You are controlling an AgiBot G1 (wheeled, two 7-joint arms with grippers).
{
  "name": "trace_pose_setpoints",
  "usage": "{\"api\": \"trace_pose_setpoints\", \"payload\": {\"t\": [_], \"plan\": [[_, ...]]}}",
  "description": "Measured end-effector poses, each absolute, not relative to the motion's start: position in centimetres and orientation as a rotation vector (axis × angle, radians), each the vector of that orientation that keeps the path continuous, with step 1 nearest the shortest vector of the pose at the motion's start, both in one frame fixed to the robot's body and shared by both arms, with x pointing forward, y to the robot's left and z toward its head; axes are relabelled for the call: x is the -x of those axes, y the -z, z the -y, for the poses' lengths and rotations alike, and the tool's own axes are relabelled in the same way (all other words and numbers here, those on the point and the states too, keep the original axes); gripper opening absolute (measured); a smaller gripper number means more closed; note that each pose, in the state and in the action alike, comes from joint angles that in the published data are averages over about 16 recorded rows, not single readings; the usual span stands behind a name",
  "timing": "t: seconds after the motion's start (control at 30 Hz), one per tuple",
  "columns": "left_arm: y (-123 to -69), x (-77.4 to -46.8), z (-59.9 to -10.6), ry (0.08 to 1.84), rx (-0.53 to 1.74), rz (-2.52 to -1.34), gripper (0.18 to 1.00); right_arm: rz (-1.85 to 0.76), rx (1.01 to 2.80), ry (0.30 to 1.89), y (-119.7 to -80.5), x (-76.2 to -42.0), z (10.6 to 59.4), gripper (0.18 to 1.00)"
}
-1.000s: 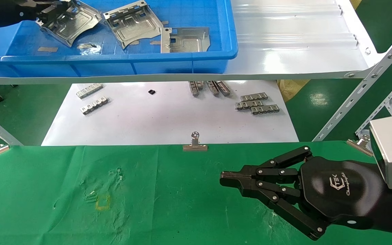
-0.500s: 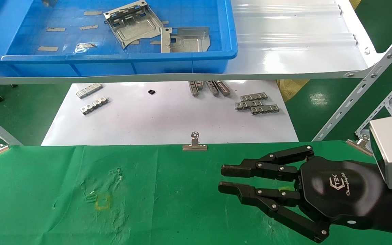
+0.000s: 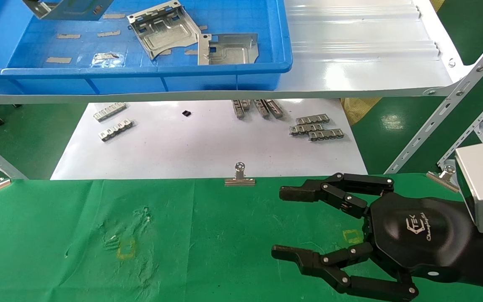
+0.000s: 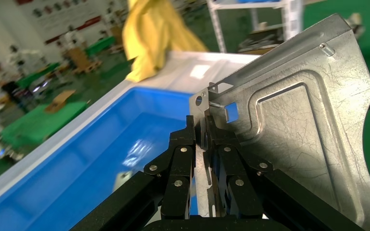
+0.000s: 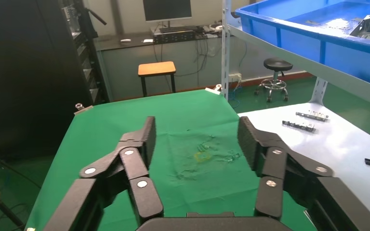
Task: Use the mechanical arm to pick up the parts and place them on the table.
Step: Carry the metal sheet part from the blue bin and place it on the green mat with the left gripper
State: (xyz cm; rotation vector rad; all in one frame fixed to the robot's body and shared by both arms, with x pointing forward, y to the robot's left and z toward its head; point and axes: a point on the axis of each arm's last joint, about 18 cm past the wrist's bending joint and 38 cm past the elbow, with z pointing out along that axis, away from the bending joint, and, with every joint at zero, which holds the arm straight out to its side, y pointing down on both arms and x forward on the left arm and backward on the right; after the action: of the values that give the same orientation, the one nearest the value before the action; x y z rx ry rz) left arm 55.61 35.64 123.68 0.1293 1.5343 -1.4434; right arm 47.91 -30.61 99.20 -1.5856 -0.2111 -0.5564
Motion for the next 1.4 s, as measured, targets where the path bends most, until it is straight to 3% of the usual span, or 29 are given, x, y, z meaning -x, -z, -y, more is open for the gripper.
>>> {"api": "trace_pose_setpoints", "payload": {"t": [0.4, 0.6, 1.07, 1.4], "plan": [[-121.0, -53.7, -34.1, 1.305, -0.388, -1.576, 0.220, 0.211, 1.586, 0.556, -99.2, -47.9, 30.6, 0.821], [-118.1, -52.8, -33.3, 1.211, -0.525, -1.618, 0.220, 0.211, 1.586, 0.556, -99.2, -47.9, 30.6, 0.914], [-108.1, -53.1, -33.5, 0.832, -0.798, -1.817, 0.219, 0.211, 1.586, 0.556, -99.2, -47.9, 30.6, 0.997], [-102.2, -56.2, -35.5, 0.654, -0.606, -1.987, 0.219, 0.211, 1.586, 0.556, -99.2, -47.9, 30.6, 1.001]]}}
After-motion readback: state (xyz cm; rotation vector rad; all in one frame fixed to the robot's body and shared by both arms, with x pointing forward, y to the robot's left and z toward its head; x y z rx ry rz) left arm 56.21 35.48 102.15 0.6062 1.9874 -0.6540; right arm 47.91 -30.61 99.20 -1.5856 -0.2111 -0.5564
